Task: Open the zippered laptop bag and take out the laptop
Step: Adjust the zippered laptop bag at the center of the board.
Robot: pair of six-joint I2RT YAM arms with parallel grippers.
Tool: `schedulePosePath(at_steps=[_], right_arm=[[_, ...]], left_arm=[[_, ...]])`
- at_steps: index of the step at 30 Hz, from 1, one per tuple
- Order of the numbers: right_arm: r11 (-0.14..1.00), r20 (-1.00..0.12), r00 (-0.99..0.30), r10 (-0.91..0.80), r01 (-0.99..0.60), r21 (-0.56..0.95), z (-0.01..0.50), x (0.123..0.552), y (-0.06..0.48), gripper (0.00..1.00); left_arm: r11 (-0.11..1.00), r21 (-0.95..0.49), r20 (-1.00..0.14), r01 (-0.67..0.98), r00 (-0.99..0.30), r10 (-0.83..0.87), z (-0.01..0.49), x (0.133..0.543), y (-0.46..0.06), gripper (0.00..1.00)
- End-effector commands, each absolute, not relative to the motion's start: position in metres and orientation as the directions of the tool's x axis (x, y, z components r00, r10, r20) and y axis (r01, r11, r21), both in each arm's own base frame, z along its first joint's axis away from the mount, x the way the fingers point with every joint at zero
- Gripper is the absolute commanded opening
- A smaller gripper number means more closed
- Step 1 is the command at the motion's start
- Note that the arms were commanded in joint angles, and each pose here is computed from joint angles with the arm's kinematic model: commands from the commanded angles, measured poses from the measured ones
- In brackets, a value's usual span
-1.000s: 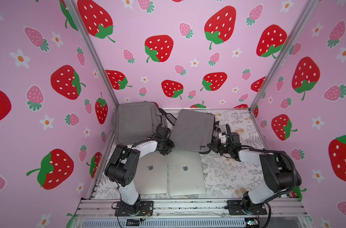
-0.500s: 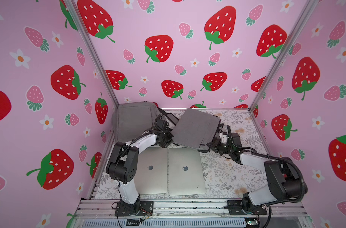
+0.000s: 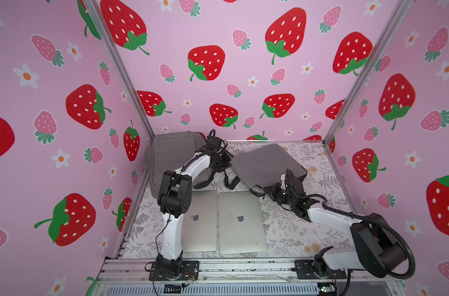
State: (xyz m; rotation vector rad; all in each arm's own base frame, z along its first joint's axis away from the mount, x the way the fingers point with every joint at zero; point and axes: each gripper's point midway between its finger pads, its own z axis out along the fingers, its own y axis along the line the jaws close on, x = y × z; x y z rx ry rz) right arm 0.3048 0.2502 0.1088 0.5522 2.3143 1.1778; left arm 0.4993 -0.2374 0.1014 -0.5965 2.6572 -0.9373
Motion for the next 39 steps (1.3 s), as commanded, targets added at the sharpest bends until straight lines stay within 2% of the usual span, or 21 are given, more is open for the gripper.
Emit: schedulePosePath(at_steps=[1, 6, 14, 24, 32, 39], right_arm=[[0.406, -0.200, -0.780, 0.593, 0.075, 0.911, 0.152, 0.318, 0.289, 0.00], [0.336, -0.119, -0.672, 0.731, 0.203, 0.920, 0.145, 0.329, 0.290, 0.00], [0.326, -0.123, -0.526, 0.841, 0.313, 0.892, 0.140, 0.341, 0.270, 0.00], [0.312, -0.122, -0.544, 0.830, 0.271, 0.911, 0.144, 0.355, 0.288, 0.00], [0.311, -0.135, -0.590, 0.796, 0.207, 0.928, 0.154, 0.360, 0.306, 0.00], [0.294, -0.119, -0.619, 0.776, 0.188, 0.937, 0.155, 0.354, 0.315, 0.00]], left_arm=[[0.666, -0.723, -0.098, -0.185, -0.926, -0.364, 0.116, 0.505, -0.272, 0.00], [0.643, -0.746, -0.066, -0.176, -0.940, -0.334, 0.105, 0.513, -0.286, 0.04], [0.681, -0.707, -0.051, -0.191, -0.947, -0.318, 0.103, 0.506, -0.277, 0.34], [0.743, -0.627, -0.097, -0.235, -0.922, -0.374, 0.139, 0.472, -0.235, 0.50], [0.638, -0.680, 0.087, -0.360, -0.904, -0.418, 0.115, 0.411, -0.264, 0.54], [0.562, -0.723, 0.122, -0.402, -0.875, -0.469, 0.105, 0.402, -0.287, 0.54]])
